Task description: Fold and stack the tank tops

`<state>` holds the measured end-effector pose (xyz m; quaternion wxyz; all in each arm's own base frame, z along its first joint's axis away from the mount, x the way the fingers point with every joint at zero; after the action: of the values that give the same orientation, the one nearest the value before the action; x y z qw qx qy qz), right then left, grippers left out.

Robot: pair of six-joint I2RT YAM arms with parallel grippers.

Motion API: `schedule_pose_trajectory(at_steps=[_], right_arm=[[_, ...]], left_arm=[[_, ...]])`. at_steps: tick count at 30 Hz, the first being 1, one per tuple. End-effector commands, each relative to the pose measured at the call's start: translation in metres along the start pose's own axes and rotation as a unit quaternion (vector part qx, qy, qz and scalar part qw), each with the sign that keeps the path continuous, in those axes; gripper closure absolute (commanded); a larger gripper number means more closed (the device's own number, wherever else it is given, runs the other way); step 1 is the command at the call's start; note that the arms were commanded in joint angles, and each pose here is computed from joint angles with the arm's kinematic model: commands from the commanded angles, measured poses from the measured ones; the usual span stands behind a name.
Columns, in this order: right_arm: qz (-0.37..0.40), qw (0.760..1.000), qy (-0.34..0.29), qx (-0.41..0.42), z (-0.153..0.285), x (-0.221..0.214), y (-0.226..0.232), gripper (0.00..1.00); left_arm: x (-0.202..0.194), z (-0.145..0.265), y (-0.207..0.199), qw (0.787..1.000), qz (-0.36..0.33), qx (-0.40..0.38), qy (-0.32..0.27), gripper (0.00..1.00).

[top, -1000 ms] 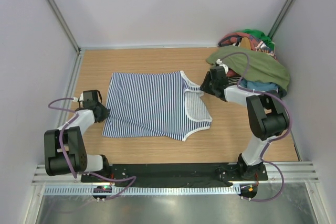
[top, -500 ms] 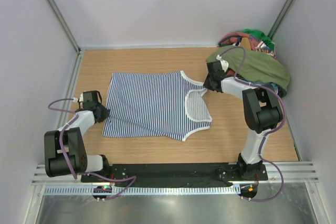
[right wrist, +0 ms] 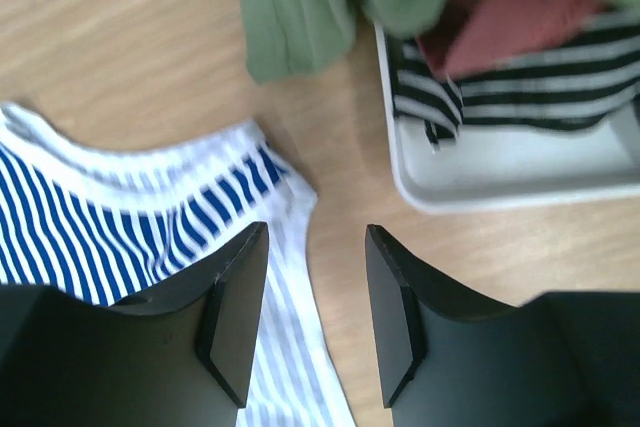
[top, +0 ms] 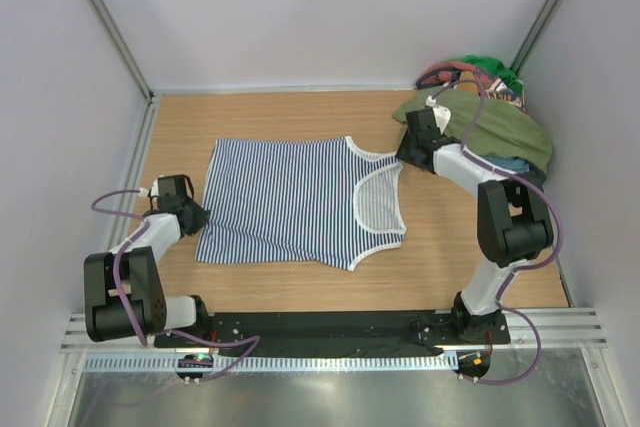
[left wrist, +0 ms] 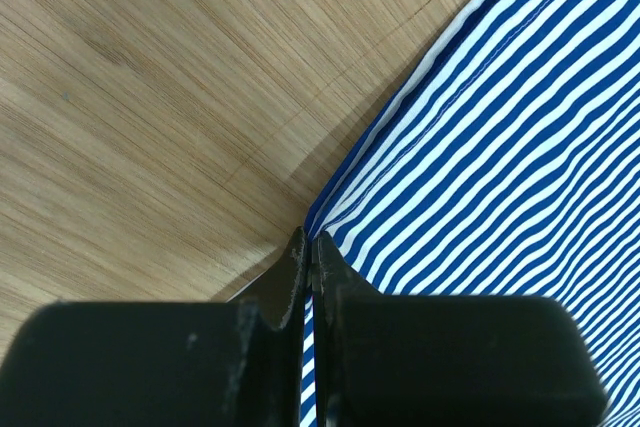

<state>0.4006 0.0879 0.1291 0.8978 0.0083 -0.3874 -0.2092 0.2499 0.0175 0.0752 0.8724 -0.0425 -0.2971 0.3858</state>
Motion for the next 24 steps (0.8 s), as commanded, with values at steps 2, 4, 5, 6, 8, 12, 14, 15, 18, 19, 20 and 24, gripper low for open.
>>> schedule_pose_trajectory(at_steps=[2, 4, 5, 6, 8, 12, 14, 15, 18, 19, 20, 24], right_arm=[[-0.004, 0.999, -0.003, 0.049, 0.035, -0.011, -0.008, 0.51], [-0.003, 0.998, 0.004, 0.063, 0.043, -0.022, -0.011, 0.53], [-0.003, 0.998, 0.009, 0.069, 0.051, -0.031, -0.017, 0.54], [-0.002, 0.997, 0.015, 0.075, 0.055, -0.037, -0.019, 0.54], [0.002, 0.996, 0.036, 0.080, 0.065, -0.055, -0.025, 0.55], [0.008, 0.995, 0.058, 0.086, 0.094, -0.077, -0.032, 0.48], [0.013, 0.993, 0.073, 0.088, 0.100, -0.089, -0.035, 0.47], [0.012, 0.993, 0.079, 0.091, 0.102, -0.093, -0.036, 0.47], [0.016, 0.992, 0.088, 0.090, 0.106, -0.105, -0.039, 0.47], [0.014, 0.992, 0.092, 0.088, 0.105, -0.108, -0.041, 0.48], [0.016, 0.991, 0.099, 0.085, 0.104, -0.113, -0.043, 0.48], [0.013, 0.989, 0.115, 0.088, 0.100, -0.128, -0.047, 0.51]], left_arm=[[0.001, 0.001, 0.000, 1.000, -0.001, -0.009, -0.007, 1.00], [0.002, 0.001, 0.000, 1.000, -0.001, -0.011, -0.007, 1.00], [0.001, 0.001, -0.001, 1.000, -0.001, -0.012, -0.005, 1.00], [0.001, 0.001, -0.001, 1.000, -0.001, -0.014, -0.004, 1.00], [0.001, 0.002, -0.002, 1.000, -0.002, -0.017, -0.004, 1.00], [0.001, 0.001, -0.002, 1.000, -0.003, -0.017, -0.001, 0.98], [0.000, 0.000, -0.002, 1.000, -0.004, -0.018, 0.001, 0.98], [0.001, 0.000, -0.003, 1.000, -0.004, -0.018, 0.001, 0.97], [0.000, 0.001, -0.002, 1.000, -0.004, -0.019, 0.001, 0.96], [0.001, 0.001, -0.003, 1.000, -0.004, -0.019, 0.001, 0.95], [0.000, 0.001, -0.003, 1.000, -0.004, -0.021, 0.001, 0.95], [0.001, 0.003, -0.003, 1.000, -0.003, -0.023, -0.004, 0.92]])
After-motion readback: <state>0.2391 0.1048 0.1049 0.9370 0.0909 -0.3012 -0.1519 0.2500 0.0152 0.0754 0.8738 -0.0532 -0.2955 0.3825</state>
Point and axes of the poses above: each gripper's point midway between its finger pads, its own z axis back along the fingers, its own y axis along the line the jaws close on, x = y × z, the point moved 7 cm from there along z, back along the fingers, and after that the axes turned 2 degrees about -z, right-handed, at the moved point
